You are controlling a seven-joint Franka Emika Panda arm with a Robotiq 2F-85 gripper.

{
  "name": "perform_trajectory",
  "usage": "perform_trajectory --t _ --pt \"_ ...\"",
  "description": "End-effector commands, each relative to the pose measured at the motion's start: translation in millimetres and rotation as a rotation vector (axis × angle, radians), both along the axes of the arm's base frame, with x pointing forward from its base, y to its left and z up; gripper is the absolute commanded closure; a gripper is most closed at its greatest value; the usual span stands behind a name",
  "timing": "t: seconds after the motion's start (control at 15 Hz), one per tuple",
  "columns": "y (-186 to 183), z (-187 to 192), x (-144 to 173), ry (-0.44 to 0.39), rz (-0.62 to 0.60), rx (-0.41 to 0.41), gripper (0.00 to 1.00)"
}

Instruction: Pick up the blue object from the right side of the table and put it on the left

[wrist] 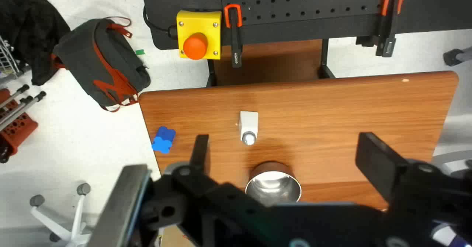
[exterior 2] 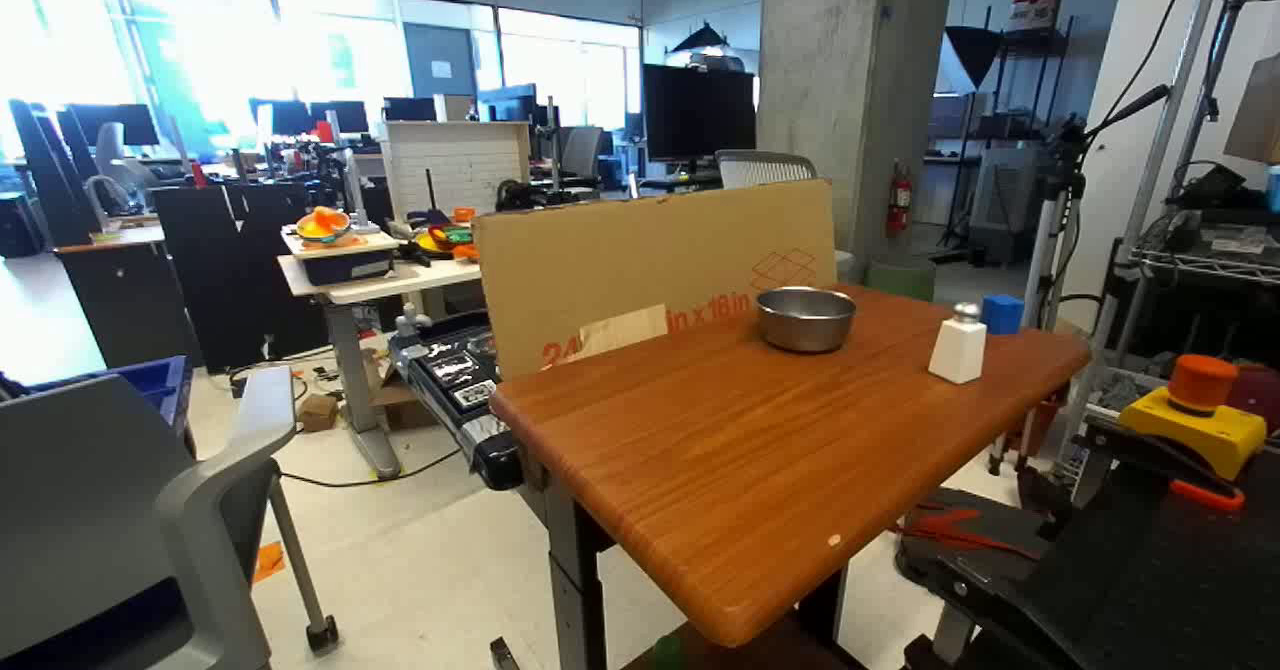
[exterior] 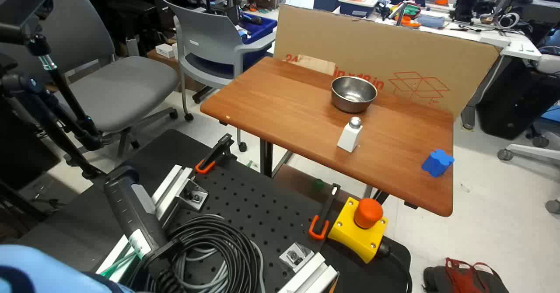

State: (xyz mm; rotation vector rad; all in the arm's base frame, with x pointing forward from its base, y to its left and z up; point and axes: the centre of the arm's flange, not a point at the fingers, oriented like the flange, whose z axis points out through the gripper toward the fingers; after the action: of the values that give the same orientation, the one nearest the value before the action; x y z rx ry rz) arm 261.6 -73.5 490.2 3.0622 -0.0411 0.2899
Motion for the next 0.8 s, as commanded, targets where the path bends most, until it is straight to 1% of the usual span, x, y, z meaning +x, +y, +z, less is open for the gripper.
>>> perform_trajectory --t 0.0,0.6,0.67,0.73 --pt "0 0 0 0.0 0.0 0.0 0.0" --pt "0 0 0 0.0 0.0 0.0 0.0" --pt "-1 -1 4 -0.017 -0.021 -0.021 0.0" --pt "-6 1 14 -0.017 -0.043 -0.016 0.0"
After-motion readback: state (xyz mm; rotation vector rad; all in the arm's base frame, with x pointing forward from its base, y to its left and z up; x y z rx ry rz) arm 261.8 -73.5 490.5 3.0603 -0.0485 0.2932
